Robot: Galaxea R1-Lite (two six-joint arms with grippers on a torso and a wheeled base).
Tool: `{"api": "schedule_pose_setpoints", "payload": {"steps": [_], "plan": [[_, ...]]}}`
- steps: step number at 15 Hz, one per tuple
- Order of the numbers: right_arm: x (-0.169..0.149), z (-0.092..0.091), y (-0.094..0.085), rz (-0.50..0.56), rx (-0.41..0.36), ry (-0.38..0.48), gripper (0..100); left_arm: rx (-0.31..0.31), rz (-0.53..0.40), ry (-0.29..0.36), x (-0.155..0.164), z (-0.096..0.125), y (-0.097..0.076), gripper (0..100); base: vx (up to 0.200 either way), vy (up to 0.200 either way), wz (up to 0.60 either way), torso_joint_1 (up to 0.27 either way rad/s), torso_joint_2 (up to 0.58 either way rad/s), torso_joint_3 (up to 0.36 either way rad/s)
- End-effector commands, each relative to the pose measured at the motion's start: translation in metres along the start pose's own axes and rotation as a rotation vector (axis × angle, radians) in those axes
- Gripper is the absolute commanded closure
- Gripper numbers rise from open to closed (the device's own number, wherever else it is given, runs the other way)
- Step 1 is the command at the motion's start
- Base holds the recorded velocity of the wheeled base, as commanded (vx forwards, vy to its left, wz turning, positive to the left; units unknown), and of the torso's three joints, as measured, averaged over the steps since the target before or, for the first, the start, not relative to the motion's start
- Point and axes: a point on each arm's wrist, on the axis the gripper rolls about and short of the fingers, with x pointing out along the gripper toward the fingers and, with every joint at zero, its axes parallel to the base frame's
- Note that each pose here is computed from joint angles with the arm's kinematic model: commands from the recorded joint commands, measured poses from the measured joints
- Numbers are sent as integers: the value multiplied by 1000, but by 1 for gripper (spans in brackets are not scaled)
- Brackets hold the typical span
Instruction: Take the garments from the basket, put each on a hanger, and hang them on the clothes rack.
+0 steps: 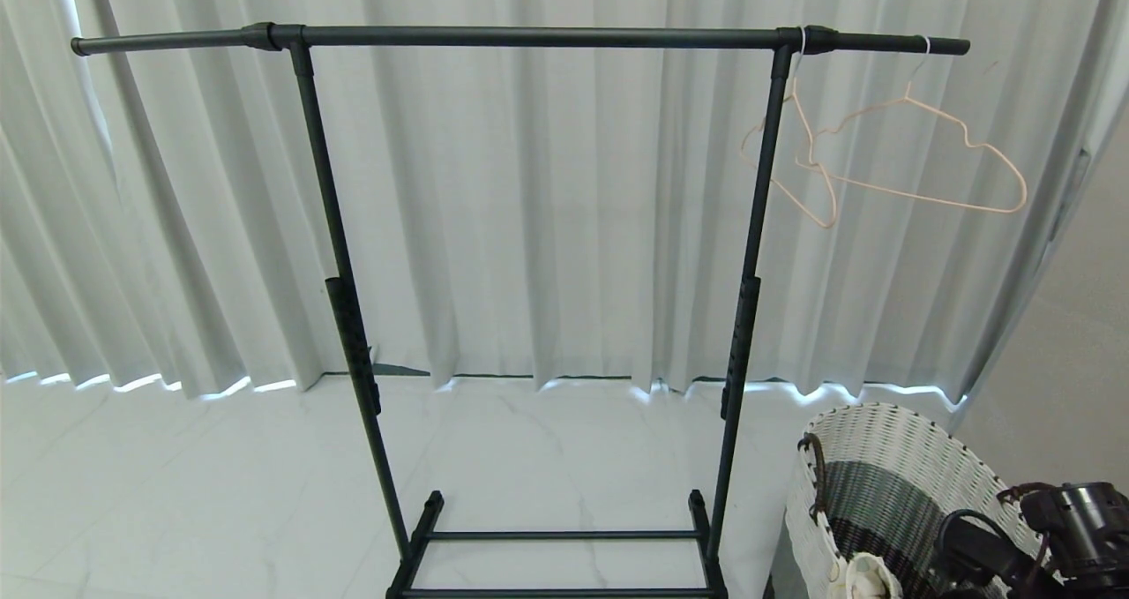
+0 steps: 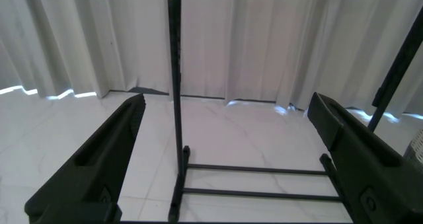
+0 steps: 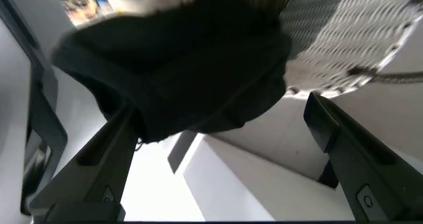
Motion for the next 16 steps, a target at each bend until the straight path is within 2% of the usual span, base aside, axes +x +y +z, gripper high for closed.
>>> {"api": "schedule_pose_setpoints", "payload": {"steps": [1, 3, 4, 7, 9, 13, 16], "plan": [[12, -2, 2, 24, -2, 51, 0, -1, 0, 0, 0, 0, 0, 0, 0, 0, 0, 0, 0, 0], [14, -1, 0, 10, 5, 33, 0, -1, 0, -1, 0, 0, 0, 0, 0, 0, 0, 0, 0, 0], [17, 1, 0, 1, 7, 19, 100, 1, 0, -1, 0, 0, 0, 0, 0, 0, 0, 0, 0, 0], [21, 4, -2, -25, 8, -11, 100, 1, 0, -1, 0, 0, 0, 0, 0, 0, 0, 0, 0, 0], [11, 0, -1, -72, 13, -30, 100, -1, 0, -1, 0, 0, 0, 0, 0, 0, 0, 0, 0, 0], [-25, 6, -11, -180, 48, -190, 100, 4, -1, -1, 0, 0, 0, 0, 0, 0, 0, 0, 0, 0], [-71, 9, -24, -215, 75, -222, 100, 4, 0, 0, 0, 0, 0, 0, 0, 0, 0, 0, 0, 0]]}}
